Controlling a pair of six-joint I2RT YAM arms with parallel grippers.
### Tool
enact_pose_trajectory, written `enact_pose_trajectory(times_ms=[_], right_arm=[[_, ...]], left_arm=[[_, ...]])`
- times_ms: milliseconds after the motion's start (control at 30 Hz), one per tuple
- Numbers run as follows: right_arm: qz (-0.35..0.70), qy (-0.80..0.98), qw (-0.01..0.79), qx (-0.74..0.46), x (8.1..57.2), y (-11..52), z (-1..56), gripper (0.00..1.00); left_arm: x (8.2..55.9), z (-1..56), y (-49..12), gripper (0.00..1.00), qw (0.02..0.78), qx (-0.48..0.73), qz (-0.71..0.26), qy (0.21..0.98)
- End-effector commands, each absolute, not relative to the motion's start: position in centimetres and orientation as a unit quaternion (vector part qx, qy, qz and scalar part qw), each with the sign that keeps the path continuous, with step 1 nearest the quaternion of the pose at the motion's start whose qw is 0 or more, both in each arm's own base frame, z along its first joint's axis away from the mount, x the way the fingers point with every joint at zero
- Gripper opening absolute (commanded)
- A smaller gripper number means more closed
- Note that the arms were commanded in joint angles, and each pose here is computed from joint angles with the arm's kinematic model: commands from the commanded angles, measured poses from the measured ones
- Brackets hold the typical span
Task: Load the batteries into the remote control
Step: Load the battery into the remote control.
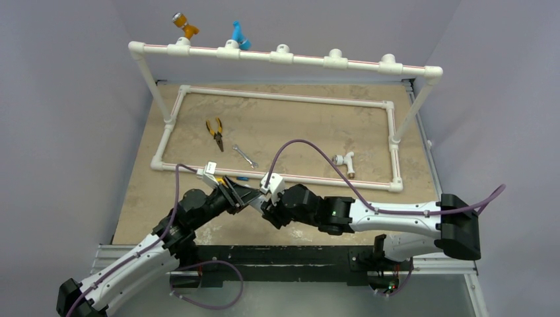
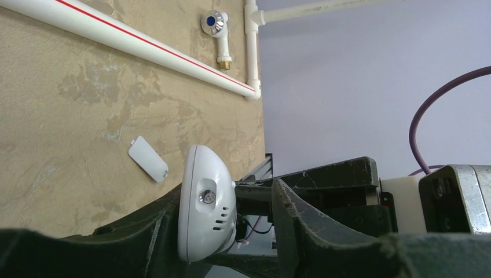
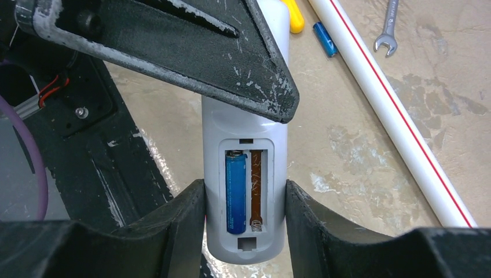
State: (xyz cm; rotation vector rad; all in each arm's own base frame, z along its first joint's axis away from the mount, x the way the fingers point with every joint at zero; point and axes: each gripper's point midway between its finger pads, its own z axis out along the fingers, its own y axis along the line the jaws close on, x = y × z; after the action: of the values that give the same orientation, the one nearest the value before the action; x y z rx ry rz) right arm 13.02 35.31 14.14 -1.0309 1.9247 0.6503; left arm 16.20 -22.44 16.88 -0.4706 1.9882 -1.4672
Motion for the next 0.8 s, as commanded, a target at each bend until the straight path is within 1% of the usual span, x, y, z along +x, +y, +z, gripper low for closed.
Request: enact_pose_trajectory(times_ms=[0,100,200,267,467,633,767], right_arm=[[0.266,0.756,0.439,-0.407,13.3,35.3,16.2,0.0],[0.268,0.754,0.44,-0.408,13.3,35.3,16.5,0.0],[0.269,0.752,0.438,-0.412,13.1,35.4,16.6,0.0],[0.269,0.751,0.438,-0.415,13.1,35.3,16.7,0.0],[0.273,0.745,0.445,-0.415,13.2,35.4,17.4,0.0],[0.272,0.745,0.446,-0.415,13.2,35.4,17.5,0.0],[0.271,0.745,0.448,-0.414,13.3,35.3,17.6,0.0]], left_arm=[[16.1,19.2,-23.3,0.46,0.315,-0.157,-0.591,0.726],[16.1,19.1,-23.5,0.44,0.312,-0.153,-0.592,0.727],[16.0,19.1,-23.7,0.35,0.308,-0.15,-0.595,0.727],[16.0,19.0,-23.8,0.32,0.306,-0.148,-0.594,0.729],[15.8,18.9,-24.0,0.35,0.301,-0.14,-0.594,0.733],[15.8,18.8,-24.2,0.42,0.3,-0.133,-0.593,0.735],[15.7,18.8,-24.3,0.42,0.298,-0.131,-0.592,0.737]])
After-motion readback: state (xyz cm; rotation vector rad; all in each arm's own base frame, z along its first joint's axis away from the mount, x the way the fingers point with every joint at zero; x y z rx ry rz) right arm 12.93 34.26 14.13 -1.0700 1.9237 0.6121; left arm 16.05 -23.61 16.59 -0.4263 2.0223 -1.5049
